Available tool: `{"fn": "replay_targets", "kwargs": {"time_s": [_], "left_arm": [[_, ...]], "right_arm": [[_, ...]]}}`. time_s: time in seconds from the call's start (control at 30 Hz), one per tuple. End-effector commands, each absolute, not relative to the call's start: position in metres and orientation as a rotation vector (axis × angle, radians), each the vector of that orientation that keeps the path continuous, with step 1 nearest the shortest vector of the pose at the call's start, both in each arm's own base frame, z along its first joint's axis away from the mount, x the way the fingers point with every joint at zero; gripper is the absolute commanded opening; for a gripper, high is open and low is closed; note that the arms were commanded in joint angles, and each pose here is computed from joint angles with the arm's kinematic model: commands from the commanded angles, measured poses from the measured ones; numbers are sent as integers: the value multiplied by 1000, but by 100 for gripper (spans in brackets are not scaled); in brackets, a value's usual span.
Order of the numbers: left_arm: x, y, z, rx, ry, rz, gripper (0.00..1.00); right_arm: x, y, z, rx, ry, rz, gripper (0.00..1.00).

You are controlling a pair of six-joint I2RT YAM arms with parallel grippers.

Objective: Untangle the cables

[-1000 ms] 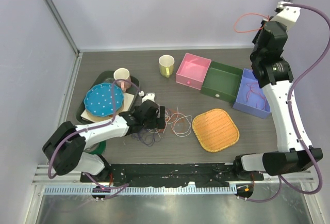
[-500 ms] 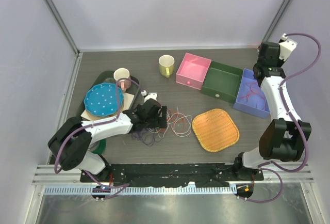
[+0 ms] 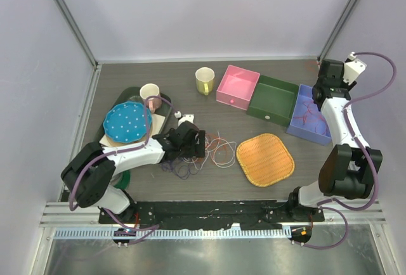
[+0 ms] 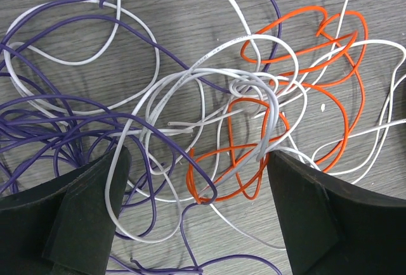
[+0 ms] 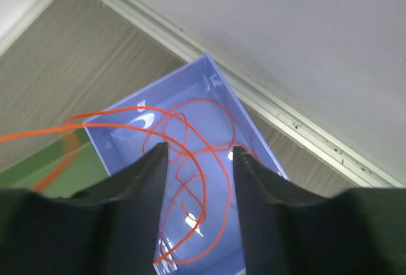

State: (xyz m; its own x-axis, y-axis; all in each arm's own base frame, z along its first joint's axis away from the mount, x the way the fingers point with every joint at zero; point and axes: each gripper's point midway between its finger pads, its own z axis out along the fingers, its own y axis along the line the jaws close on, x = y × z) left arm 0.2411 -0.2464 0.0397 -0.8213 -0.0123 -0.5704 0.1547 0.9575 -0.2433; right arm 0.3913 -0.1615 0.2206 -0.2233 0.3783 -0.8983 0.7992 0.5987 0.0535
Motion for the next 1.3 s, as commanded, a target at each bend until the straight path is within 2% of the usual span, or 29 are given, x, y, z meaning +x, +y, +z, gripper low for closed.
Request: {"fn": "replay_targets", "kwargs": {"time_s": [0.0,0.03,0.1,0.23,0.27,0.33,0.37,0.4,0.47,0.6,0.73,1.1,1.27], "left_arm": [[251,-258,49,93,2472,-423,86],[252,-258,50,92,2472,-427,83],[252,-260,50,97,2473,-440,74],[252,-263,49,101,2478,-455,54],[251,-263,48,103,2480,-453,44],[251,-263,46,100,2486,-453,35],[251,-263,46,97,2491,-451,23],[251,-263,46,98,2490,-453,18],[251,-263,46,97,2486,-457,0],[253,-261,60,79,2440,-481,0],[252,-253,73,60,2395,-485,0],[243,-248,79,28,2359,-546,0],[243,-248,77,30,2365,-546,0]], "right_arm": [[388,-152,215,998,1852,-451,57],[388,-150,217,993,1854,-439,66],[389,-143,229,957,1859,-392,72],[389,-125,256,859,1862,-268,75],[388,-119,259,832,1866,-235,75],[388,-101,280,746,1828,-123,76],[386,-95,280,718,1825,-96,77],[387,-88,287,686,1808,-62,77],[383,-68,297,597,1811,25,78],[382,-18,293,413,1881,144,78],[382,7,278,327,1933,65,80],[432,-55,168,508,2232,-520,72],[448,-70,150,542,2247,-681,67]]}}
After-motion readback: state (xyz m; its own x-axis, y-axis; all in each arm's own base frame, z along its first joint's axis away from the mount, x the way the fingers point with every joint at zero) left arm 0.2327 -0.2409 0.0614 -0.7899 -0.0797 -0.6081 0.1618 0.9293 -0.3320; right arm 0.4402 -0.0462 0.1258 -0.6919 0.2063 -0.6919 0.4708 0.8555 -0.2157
